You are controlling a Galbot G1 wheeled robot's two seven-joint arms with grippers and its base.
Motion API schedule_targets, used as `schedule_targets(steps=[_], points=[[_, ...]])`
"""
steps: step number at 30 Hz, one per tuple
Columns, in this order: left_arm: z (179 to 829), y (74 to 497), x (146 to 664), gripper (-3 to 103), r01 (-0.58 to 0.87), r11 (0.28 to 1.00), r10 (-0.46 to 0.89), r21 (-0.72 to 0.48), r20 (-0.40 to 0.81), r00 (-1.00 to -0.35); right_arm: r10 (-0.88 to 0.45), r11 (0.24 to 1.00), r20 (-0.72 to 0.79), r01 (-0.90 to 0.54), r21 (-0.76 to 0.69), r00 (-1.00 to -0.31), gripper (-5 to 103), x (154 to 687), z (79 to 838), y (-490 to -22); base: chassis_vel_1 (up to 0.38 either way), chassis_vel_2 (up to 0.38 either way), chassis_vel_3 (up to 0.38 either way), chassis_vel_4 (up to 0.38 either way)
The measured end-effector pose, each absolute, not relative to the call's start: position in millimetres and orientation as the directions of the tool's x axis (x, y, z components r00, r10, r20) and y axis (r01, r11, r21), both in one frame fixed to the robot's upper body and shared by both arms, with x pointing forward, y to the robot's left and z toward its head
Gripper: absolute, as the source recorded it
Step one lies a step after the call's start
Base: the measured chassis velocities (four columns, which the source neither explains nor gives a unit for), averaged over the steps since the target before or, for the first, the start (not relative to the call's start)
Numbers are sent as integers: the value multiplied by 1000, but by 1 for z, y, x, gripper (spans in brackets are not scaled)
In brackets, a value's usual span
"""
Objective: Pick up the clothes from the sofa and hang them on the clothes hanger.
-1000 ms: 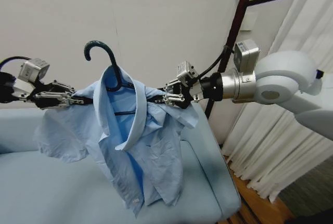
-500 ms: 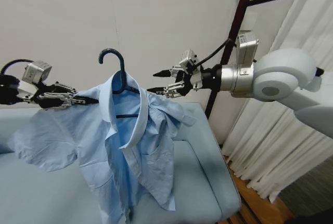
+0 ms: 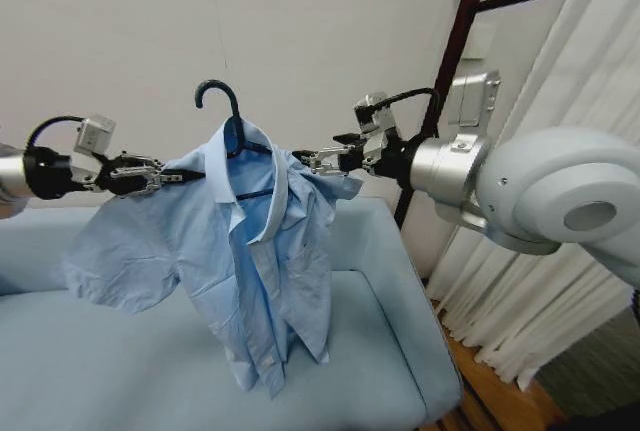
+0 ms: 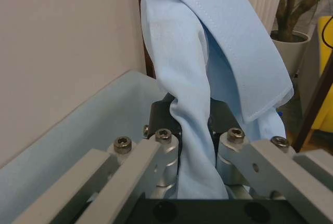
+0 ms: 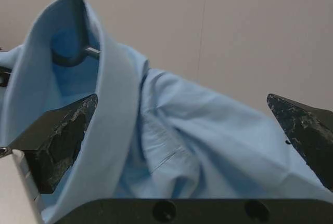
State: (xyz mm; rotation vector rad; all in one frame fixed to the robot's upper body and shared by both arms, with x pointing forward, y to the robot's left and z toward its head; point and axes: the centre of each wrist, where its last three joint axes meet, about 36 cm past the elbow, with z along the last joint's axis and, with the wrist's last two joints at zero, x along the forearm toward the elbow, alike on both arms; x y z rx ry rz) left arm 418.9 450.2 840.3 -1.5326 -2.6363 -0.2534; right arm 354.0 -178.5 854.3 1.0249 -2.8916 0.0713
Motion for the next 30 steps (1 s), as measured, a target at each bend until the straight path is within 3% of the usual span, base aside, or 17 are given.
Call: schedule_targets(steps=[6, 18, 30], points=[[838, 440, 416, 9, 846, 525, 837, 92, 124, -533, -609, 791, 106, -612, 6, -786, 100, 351, 857, -161, 0, 0, 0, 0], [839, 435, 414, 9, 841, 532, 831, 97, 126, -541, -552, 834, 118, -549, 60, -825, 100, 371, 861, -129, 0, 0, 0, 0], [839, 436, 414, 9, 831, 547, 822, 100, 127, -556, -548, 835, 130, -549, 33, -826, 100, 364, 854, -131, 0, 0, 0, 0]])
